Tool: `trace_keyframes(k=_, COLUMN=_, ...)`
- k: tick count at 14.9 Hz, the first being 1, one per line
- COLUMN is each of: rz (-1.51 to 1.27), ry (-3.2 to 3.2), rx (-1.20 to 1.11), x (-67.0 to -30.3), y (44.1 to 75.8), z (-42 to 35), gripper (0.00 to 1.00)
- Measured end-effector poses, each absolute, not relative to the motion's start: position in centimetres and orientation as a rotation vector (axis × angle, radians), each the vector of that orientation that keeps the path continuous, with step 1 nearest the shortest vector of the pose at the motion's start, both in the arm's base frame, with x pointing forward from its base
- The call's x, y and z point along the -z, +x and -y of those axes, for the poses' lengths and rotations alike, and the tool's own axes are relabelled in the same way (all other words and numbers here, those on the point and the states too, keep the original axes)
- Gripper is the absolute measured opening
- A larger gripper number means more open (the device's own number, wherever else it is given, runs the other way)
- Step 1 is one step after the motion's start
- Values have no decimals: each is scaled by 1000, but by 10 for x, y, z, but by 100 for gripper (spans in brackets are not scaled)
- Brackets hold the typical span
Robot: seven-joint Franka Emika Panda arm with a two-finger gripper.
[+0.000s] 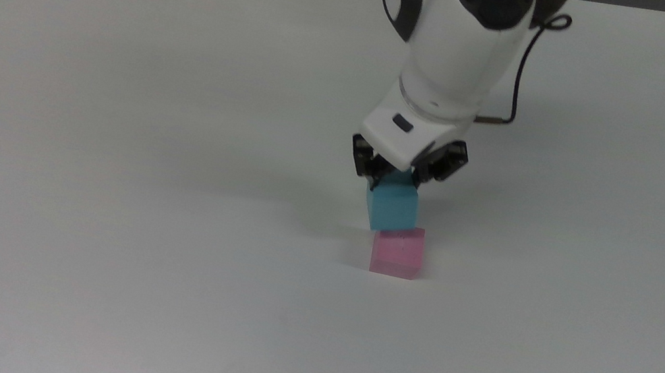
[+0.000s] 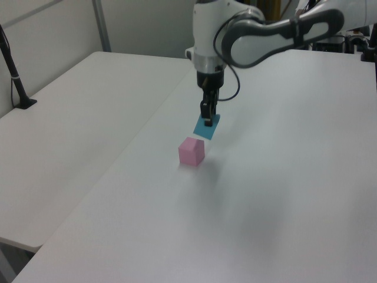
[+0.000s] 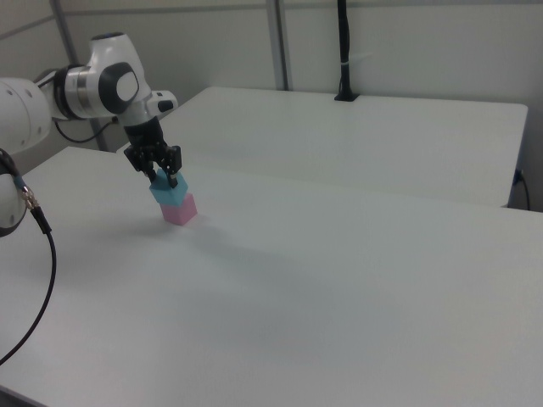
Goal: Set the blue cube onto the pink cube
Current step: 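Carry the light-blue cube over the pink cube, then lower the light-blue cube onto the pink cube and open the gripper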
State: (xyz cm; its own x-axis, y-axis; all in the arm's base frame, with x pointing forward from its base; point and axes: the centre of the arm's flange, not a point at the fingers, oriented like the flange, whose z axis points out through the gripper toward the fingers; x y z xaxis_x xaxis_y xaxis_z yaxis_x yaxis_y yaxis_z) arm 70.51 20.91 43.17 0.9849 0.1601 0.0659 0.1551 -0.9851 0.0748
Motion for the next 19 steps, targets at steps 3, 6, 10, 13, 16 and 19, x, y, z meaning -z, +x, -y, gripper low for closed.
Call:
trace_keyframes(k=3, rz=-224, ry=3062, rx=-155, x=-417, y=716, z=-218, gripper=52)
trace_keyframes(k=6, rz=-168, ry=3073, rx=-206, x=-418, y=720, z=-222, gripper=52)
trace_keyframes(k=10, rz=-151, ry=3076, rx=-212, x=-419, y=719, z=-225, gripper=52)
trace_keyframes(k=13, rz=-149, ry=3076, rx=-213, x=-419, y=719, z=-226, gripper=78)
trace_keyframes(k=16, rz=-152, ry=3076, rx=-212, x=-419, y=718, z=-228, gripper=100)
trace_keyframes(k=19, rz=-152, ry=3076, rx=-212, x=-418, y=718, z=-228, gripper=100)
